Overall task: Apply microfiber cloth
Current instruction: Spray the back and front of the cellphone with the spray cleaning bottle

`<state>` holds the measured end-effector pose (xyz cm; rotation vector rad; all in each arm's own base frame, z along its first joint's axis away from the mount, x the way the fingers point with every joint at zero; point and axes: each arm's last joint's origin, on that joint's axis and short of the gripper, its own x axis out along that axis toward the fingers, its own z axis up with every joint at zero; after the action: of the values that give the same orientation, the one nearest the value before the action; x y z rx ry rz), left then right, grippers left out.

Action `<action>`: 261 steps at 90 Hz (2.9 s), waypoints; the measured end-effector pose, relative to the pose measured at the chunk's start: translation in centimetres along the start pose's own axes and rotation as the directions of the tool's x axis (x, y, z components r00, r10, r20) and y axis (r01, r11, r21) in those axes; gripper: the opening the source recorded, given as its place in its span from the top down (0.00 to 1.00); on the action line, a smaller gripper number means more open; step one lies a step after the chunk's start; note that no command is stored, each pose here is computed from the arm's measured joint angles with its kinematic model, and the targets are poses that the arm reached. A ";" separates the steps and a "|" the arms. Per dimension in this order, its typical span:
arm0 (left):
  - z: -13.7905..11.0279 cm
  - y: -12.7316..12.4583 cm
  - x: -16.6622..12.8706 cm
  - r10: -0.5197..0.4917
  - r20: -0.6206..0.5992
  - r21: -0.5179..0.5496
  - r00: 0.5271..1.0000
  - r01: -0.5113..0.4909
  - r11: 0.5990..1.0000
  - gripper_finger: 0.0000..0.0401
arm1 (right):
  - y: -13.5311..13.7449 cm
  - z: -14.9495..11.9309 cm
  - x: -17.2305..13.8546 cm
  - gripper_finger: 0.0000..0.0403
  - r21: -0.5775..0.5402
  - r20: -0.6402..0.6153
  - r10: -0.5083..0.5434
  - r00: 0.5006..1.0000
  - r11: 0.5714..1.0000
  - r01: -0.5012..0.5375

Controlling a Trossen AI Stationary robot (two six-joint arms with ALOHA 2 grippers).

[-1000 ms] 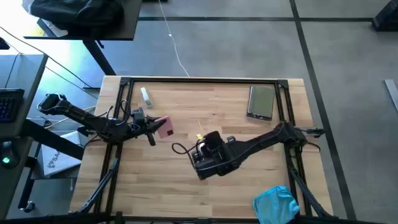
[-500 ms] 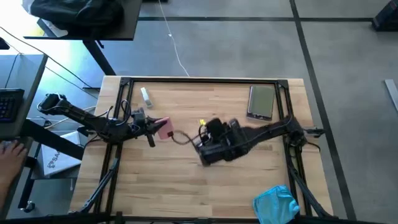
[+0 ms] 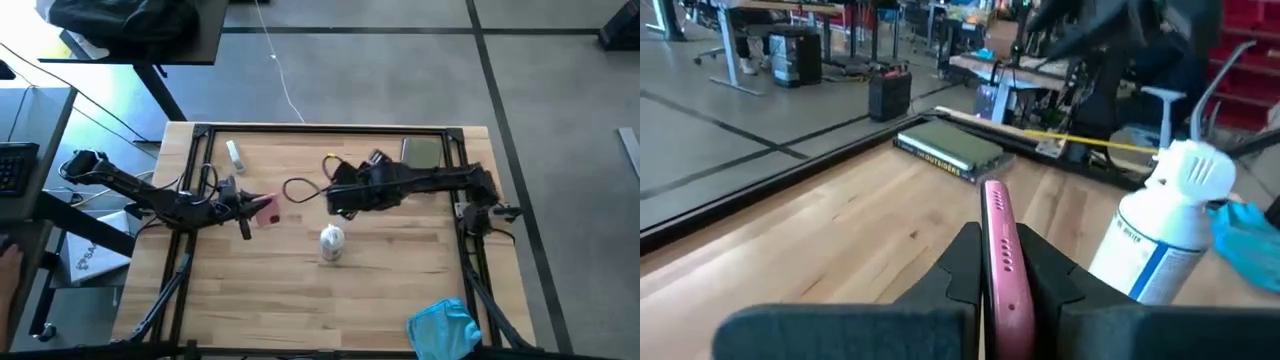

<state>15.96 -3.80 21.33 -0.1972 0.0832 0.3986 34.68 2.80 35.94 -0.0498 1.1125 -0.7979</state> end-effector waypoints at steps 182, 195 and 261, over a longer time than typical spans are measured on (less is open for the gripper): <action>1.1 -0.2 10.2 0.144 0.304 -0.062 0.942 -0.131 0.989 0.98 | -0.2 -2.6 9.7 1.00 -0.789 0.245 0.943 0.226 0.329 -0.519; 1.0 -0.1 10.2 0.150 0.293 -0.057 0.944 -0.139 0.989 0.98 | -0.2 -2.8 9.8 1.00 -0.790 0.231 0.945 0.232 0.321 -0.522; 0.8 -0.1 10.3 0.154 0.279 -0.065 0.948 -0.141 0.988 0.98 | 0.5 -2.5 10.6 1.00 -0.806 0.218 0.949 0.227 0.306 -0.507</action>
<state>25.48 0.17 20.94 -0.1762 -0.1948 0.5746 35.00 -2.28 26.30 -0.2606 0.4370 0.5939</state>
